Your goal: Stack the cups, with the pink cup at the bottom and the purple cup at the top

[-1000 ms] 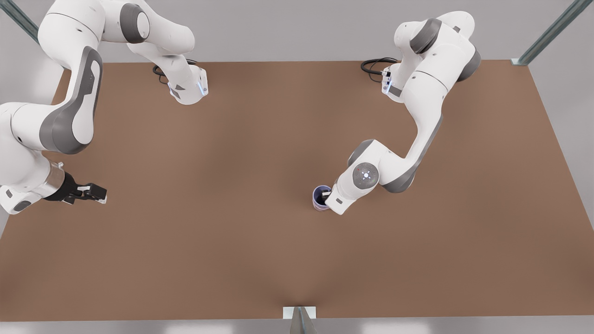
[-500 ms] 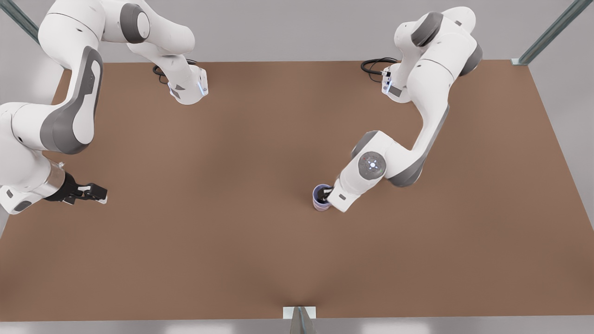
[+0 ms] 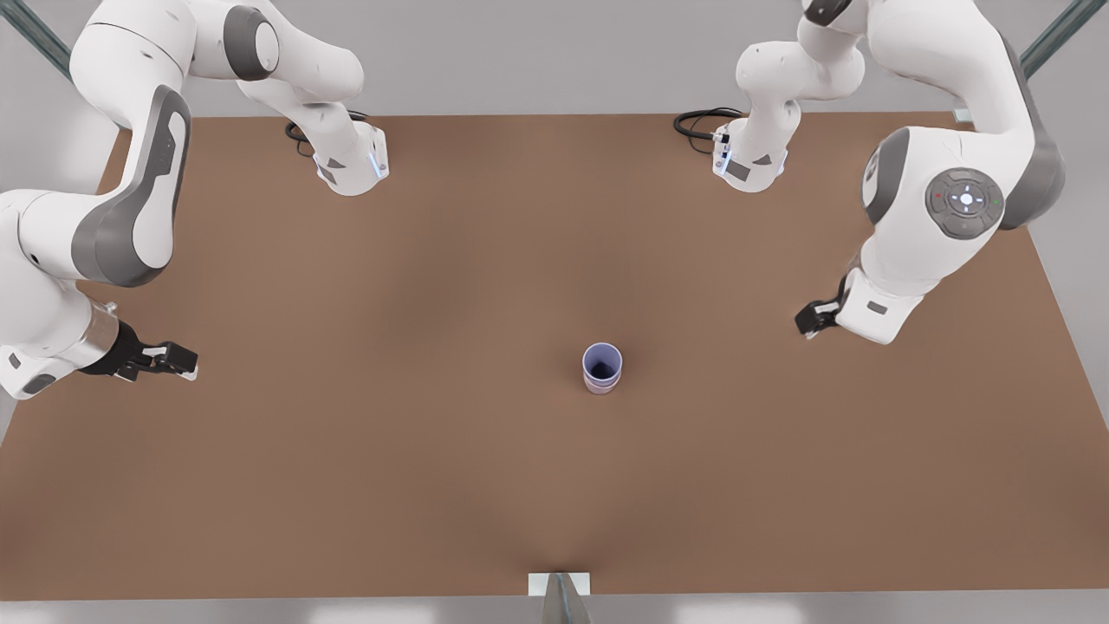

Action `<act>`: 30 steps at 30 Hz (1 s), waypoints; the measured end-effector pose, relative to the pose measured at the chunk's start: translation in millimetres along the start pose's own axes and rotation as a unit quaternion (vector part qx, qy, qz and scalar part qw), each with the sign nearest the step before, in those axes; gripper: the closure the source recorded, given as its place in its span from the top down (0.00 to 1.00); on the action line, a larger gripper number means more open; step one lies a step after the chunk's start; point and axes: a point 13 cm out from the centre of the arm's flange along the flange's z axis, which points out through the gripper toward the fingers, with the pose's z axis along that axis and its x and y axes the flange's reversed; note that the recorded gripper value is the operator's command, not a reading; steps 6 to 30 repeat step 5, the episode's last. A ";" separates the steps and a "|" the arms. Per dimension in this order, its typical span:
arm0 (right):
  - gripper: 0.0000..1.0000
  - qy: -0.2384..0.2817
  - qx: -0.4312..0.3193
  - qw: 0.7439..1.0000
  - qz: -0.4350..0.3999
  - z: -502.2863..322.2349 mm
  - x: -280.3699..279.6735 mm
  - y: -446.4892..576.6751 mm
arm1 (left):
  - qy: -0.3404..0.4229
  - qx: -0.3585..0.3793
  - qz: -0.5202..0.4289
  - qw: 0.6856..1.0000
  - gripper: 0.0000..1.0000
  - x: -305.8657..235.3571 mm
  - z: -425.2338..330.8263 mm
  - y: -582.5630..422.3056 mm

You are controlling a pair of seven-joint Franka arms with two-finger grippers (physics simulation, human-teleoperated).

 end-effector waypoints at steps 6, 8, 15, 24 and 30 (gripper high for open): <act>1.00 0.000 0.000 1.000 0.000 -0.4 0.0 0.0 | 0.021 0.014 0.062 0.998 1.00 4.7 15.3 -12.4; 1.00 0.000 0.000 1.000 0.000 -0.4 0.0 0.0 | 0.021 0.014 0.062 0.998 1.00 4.7 15.3 -12.4; 1.00 0.000 0.000 1.000 0.000 -0.4 0.0 0.0 | 0.021 0.014 0.062 0.998 1.00 4.7 15.3 -12.4; 1.00 0.000 0.000 1.000 0.000 -0.4 0.0 0.0 | 0.021 0.014 0.062 0.998 1.00 4.7 15.3 -12.4; 1.00 0.000 0.000 1.000 0.000 -0.4 0.0 0.0 | 0.021 0.014 0.062 0.998 1.00 4.7 15.3 -12.4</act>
